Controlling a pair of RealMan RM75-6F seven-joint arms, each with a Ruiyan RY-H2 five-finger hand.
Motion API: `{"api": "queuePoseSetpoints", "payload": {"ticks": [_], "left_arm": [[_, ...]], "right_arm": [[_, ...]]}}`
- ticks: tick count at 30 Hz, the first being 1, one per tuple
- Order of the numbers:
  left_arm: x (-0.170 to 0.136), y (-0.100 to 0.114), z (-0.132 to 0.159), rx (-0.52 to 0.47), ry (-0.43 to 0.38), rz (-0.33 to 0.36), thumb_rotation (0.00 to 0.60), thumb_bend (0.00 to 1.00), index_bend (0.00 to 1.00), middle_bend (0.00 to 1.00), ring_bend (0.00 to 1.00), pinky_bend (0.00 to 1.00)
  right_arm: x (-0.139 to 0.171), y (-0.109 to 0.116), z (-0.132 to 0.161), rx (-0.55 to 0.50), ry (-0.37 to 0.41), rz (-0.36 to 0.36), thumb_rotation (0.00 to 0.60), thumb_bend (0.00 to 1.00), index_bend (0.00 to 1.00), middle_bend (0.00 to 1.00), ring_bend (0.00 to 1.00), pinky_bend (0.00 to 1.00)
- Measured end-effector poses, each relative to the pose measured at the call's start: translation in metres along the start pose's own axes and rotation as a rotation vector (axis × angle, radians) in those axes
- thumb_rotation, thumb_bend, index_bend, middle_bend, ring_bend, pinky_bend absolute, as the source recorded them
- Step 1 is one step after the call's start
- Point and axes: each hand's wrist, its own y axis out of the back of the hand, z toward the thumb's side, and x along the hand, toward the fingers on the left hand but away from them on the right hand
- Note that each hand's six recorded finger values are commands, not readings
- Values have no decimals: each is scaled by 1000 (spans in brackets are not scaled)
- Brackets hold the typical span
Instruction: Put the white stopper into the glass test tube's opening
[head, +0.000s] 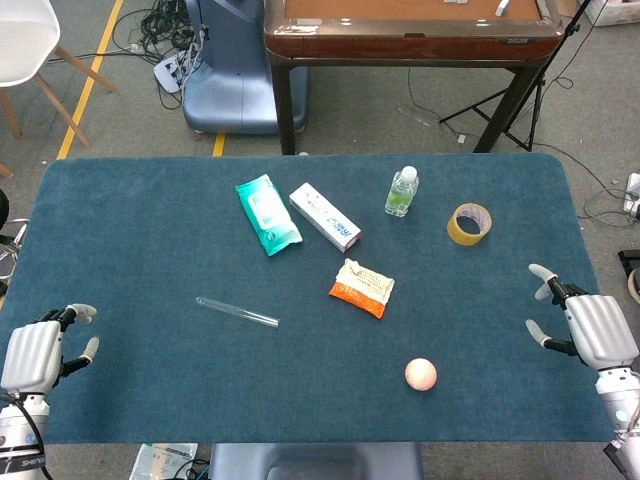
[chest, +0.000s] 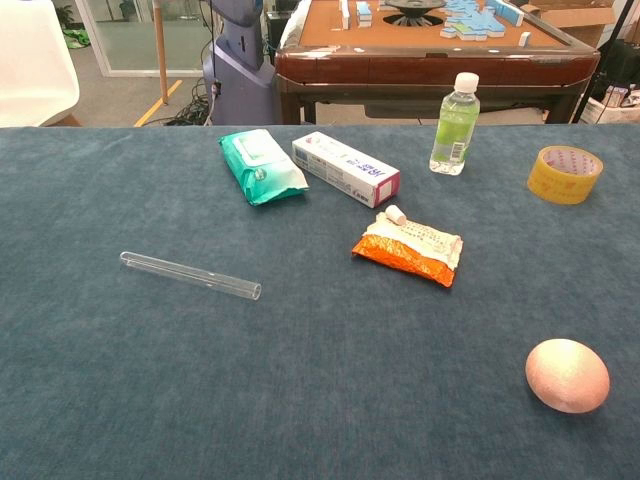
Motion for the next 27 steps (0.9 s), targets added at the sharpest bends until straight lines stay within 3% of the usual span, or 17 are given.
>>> {"api": "queuePoseSetpoints", "payload": {"ticks": [7,10,13,20,27], "left_arm": [[-2,-3,-3,-10,6,-5,600,309,387,429,378,466],[-4,-3,-5,-15,12,-3,600,309,388,429,378,466],[-4,-3,-7,-17,18,-4,600,309,388,429,378,466],[-6,-3,-12,-22,30,-2,600,309,388,429,378,466],[-10,-2,-18,-25,40,-1,600,309,389,429,378,466]], "right_arm": [[-3,-1,7,12,13,4,600,289,173,452,455,645],[-8,-2,12,28,21,11,600,289,187,581,585,695],[-15,-4,22,53,42,24,600,289,190,703,756,850],[-38,-15,52,109,99,89,600,289,191,857,981,999],[-66,-41,89,154,148,227,600,366,191,986,1000,1000]]}}
